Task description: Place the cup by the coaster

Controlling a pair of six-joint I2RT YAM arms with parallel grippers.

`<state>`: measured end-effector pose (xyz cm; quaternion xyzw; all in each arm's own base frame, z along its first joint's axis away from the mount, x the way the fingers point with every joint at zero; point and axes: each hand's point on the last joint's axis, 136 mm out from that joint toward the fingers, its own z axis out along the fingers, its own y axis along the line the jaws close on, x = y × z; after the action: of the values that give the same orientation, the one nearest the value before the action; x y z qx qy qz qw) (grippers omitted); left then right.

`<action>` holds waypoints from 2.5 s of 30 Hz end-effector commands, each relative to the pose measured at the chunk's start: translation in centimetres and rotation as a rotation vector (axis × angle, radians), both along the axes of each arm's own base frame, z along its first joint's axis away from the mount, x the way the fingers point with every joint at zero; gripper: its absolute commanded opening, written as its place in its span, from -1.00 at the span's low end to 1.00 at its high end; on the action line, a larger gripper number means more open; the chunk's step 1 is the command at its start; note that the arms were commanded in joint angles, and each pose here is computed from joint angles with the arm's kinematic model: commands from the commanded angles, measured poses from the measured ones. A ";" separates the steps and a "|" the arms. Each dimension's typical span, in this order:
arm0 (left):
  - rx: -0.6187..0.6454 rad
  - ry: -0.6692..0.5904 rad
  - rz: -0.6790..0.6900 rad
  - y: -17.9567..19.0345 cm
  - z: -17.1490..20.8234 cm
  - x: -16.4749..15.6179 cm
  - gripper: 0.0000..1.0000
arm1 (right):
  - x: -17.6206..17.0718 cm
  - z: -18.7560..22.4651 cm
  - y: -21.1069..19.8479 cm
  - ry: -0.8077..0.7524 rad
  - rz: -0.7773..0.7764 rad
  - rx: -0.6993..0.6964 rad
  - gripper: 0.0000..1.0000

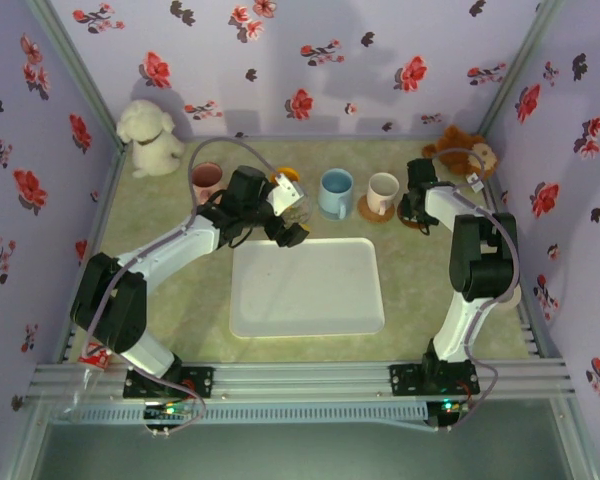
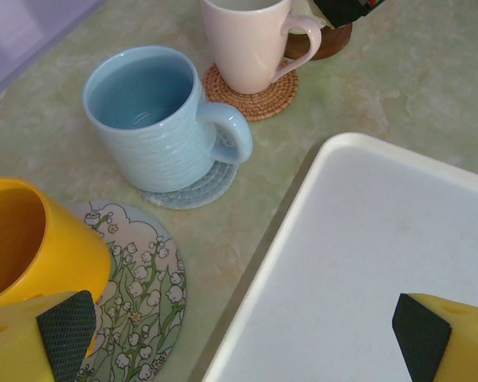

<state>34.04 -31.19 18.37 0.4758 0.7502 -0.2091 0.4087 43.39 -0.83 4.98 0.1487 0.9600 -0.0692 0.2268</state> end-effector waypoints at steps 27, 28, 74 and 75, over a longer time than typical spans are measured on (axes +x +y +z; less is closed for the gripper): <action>-0.007 -0.012 0.005 -0.5 0.6 0.6 0.99 | -0.1 1.6 0.2 -0.009 0.009 0.027 -0.47; -0.007 -0.012 0.005 -0.5 0.6 0.6 0.99 | -0.1 1.5 0.2 -0.008 0.007 0.027 -0.37; -0.035 -0.346 0.520 11.0 10.6 4.1 0.99 | -6.8 18.8 -1.3 -0.615 0.031 -0.041 0.98; -0.052 -0.372 0.576 12.5 11.2 4.0 0.99 | -7.1 19.0 -1.4 -0.666 0.038 -0.048 0.98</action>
<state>36.98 -23.18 27.34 0.3551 0.7562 -0.0721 0.5448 35.55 -1.61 21.88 0.1478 0.8784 -0.0281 0.4535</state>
